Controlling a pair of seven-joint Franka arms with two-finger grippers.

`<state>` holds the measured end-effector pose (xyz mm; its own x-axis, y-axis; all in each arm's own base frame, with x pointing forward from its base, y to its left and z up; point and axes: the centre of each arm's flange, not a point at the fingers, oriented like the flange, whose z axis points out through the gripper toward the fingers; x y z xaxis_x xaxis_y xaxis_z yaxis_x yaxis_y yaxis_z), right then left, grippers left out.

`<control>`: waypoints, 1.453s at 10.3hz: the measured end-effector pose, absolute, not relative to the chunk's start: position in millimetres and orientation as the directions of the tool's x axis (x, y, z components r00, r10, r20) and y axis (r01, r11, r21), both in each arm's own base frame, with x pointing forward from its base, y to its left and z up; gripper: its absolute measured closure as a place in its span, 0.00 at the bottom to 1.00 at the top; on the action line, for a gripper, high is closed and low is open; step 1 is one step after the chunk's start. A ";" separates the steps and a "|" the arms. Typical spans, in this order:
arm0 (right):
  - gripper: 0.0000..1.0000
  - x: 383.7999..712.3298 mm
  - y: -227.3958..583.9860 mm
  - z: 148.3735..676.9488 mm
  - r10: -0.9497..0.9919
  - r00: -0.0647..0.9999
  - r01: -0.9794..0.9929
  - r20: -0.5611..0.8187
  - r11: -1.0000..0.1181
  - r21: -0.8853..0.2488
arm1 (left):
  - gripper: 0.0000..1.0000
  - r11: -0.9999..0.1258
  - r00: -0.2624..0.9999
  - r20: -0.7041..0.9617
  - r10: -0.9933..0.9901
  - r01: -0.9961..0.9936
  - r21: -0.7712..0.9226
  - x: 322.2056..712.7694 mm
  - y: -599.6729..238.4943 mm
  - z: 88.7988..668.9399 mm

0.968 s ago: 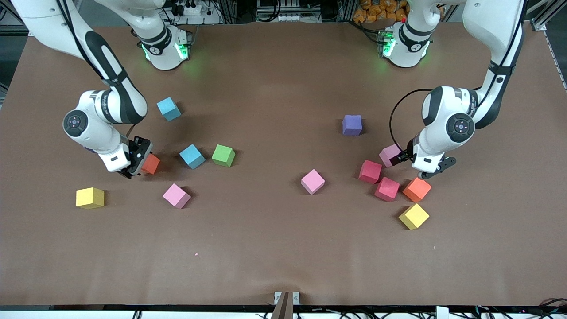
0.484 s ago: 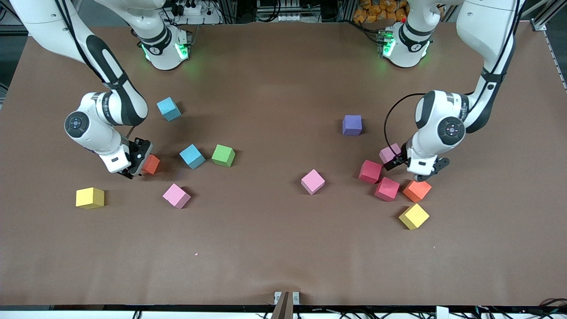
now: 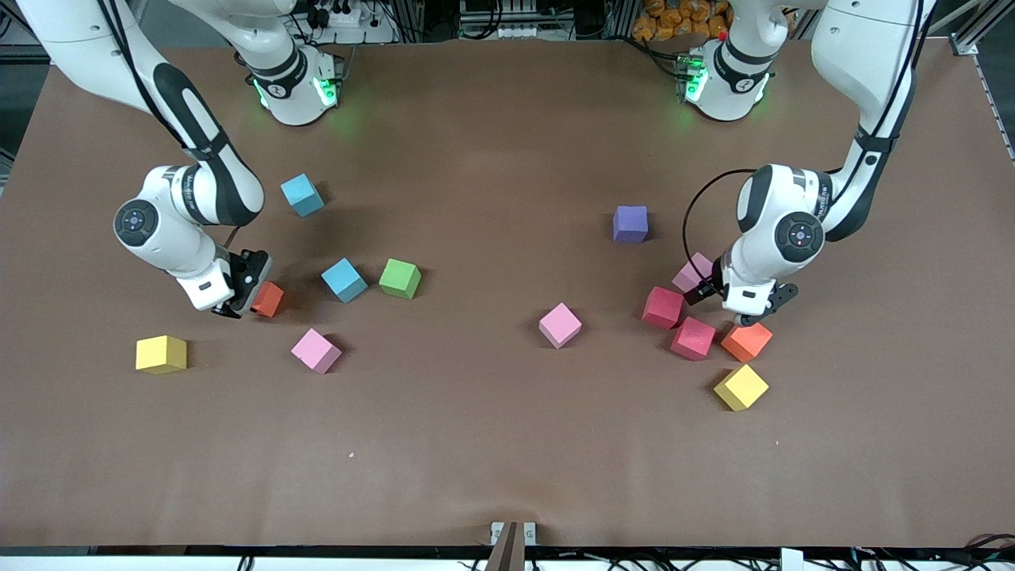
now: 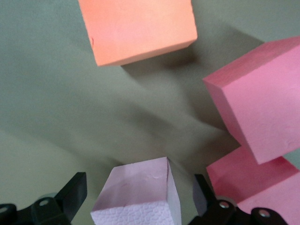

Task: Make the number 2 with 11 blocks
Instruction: 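Close the right gripper on the orange cube while the left gripper grasps lavender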

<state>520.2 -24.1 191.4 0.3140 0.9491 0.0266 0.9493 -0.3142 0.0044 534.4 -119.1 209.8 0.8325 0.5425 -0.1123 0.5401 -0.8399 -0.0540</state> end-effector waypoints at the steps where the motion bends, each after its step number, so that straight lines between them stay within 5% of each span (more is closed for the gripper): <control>1: 0.41 520.6 -25.0 192.1 0.949 0.315 0.949 0.027 -0.315 0.006 | 0.00 -0.840 0.832 -0.114 0.542 0.540 -0.055 534.4 -119.2 209.9; 11: 0.41 526.0 -37.2 202.9 0.952 0.304 0.952 0.027 -0.305 0.028 | 0.01 -0.779 0.769 -0.129 0.627 0.618 -0.103 516.9 -141.5 199.4; 14: 0.41 530.9 -42.4 242.9 0.951 0.309 0.951 0.011 -0.309 -0.017 | 0.40 -0.779 0.768 -0.132 0.627 0.617 -0.111 515.9 -146.6 202.6; 15: 0.41 535.4 -45.7 260.7 0.950 0.313 0.949 0.007 -0.313 -0.023 | 0.40 -0.779 0.767 -0.134 0.627 0.616 -0.116 517.7 -146.8 212.1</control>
